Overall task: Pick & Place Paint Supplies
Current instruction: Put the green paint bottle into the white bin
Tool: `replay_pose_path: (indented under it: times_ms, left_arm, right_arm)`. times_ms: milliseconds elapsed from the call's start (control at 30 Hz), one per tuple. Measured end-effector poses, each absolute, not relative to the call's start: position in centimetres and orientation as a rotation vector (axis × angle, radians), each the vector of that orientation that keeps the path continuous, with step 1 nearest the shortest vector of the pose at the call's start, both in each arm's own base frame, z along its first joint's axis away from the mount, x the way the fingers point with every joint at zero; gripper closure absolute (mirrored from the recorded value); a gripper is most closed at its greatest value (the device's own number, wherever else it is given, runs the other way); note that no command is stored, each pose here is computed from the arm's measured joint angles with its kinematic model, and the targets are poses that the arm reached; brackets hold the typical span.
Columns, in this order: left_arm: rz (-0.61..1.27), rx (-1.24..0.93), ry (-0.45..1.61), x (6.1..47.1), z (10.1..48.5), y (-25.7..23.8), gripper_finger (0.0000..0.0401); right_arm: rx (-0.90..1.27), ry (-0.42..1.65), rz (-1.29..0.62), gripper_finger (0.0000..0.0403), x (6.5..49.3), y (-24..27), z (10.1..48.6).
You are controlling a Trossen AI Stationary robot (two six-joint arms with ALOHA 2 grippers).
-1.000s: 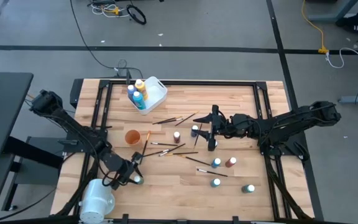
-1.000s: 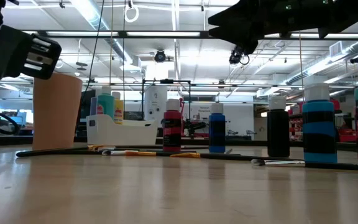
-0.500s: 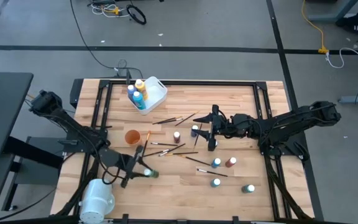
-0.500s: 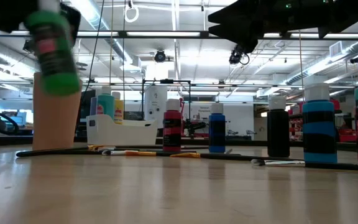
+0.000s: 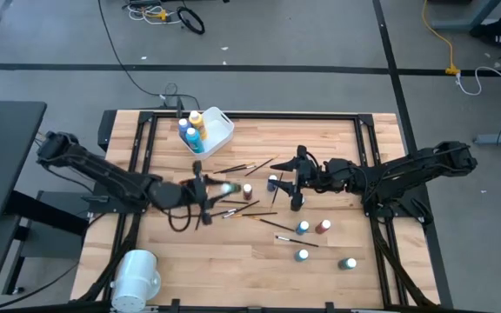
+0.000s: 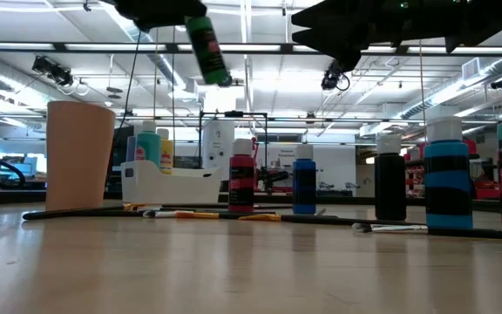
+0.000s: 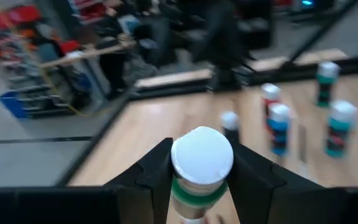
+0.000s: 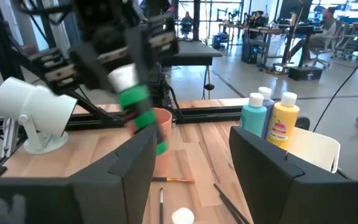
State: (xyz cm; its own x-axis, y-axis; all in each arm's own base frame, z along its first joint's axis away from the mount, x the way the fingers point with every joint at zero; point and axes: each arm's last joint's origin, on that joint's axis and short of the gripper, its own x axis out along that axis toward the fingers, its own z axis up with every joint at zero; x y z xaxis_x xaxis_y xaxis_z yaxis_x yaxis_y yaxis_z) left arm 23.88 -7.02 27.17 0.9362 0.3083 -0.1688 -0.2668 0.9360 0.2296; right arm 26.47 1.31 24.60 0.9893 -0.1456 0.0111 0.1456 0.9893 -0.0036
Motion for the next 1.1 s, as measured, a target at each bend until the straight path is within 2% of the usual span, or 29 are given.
replay_pose_path:
  times_ms: [167, 333, 467, 767, 1100]
  left_arm:
    - [0.397, 0.187, 0.176, 24.9, 28.9, -3.5, 0.0273]
    - [0.482, 0.112, 0.238, 25.2, 28.4, 1.1, 0.0272]
    - [0.62, 0.087, 0.286, 24.6, 27.9, 5.0, 0.0267]
    - [0.747, 0.029, 0.338, 22.4, 27.3, 12.2, 0.0273]
    - [0.692, -0.124, 0.46, 22.9, 23.8, 15.0, 0.0273]
  right_arm:
    - [0.02, -0.014, -0.146, 0.0198, 26.5, 1.3, 24.6]
    - [0.02, -0.014, -0.146, 0.0198, 26.5, 1.3, 24.6]
    - [0.02, -0.015, -0.146, 0.0198, 26.5, 1.3, 24.6]
    - [0.019, -0.015, -0.146, 0.0198, 26.5, 1.3, 24.6]
    - [0.017, -0.006, -0.146, 0.0198, 26.5, 1.3, 24.5]
